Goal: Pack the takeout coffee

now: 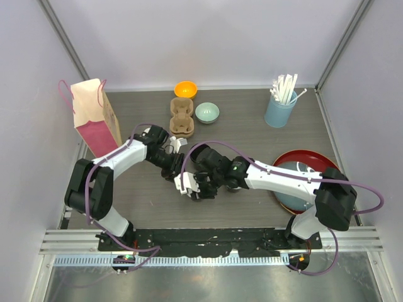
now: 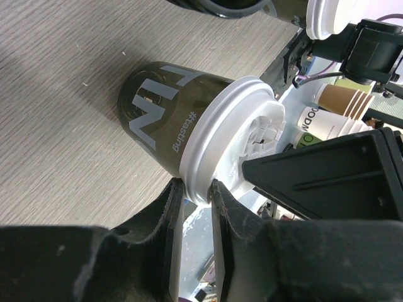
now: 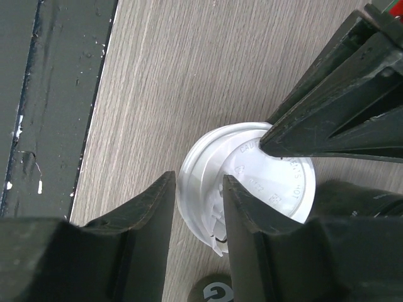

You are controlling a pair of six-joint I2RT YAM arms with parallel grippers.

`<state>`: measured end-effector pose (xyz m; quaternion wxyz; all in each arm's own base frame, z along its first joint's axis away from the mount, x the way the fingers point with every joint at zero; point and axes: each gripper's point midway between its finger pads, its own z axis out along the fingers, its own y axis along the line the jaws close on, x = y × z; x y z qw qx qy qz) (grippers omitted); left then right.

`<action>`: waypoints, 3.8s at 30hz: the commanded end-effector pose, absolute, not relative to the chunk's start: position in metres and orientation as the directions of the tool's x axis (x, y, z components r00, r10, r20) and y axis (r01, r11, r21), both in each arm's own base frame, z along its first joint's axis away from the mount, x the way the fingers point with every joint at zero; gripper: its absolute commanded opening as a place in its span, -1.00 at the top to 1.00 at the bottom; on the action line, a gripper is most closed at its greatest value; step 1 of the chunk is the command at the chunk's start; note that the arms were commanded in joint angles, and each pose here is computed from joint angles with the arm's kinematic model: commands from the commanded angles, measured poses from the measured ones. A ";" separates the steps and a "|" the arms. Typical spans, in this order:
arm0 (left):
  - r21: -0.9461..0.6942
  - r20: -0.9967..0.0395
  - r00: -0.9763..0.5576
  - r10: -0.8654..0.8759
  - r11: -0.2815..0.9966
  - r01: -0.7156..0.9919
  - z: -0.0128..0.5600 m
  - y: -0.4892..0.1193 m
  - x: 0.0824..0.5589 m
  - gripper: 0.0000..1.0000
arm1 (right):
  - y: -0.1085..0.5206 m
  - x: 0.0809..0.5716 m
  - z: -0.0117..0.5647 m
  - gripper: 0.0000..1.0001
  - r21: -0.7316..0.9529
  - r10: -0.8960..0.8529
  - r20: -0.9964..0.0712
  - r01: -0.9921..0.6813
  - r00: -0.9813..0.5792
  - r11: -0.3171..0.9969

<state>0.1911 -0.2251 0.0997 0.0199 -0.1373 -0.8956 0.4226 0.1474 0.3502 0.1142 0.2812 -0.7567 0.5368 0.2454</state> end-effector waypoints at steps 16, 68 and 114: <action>-0.733 -0.110 -0.953 0.282 0.625 0.270 0.095 -0.221 0.196 0.49 | 0.354 0.154 0.130 0.35 -0.181 -0.673 -0.679 -0.956 0.293 -0.233; -0.785 -0.119 -0.954 0.276 0.562 0.261 0.113 -0.227 0.203 0.17 | 0.320 0.122 0.079 0.97 -0.066 -0.708 -0.667 -0.966 0.230 -0.252; -0.787 -0.138 -0.959 0.249 0.560 0.259 0.126 -0.209 0.211 -0.05 | 0.365 0.146 0.194 -0.01 -0.007 -0.520 -0.852 -0.994 0.061 -0.106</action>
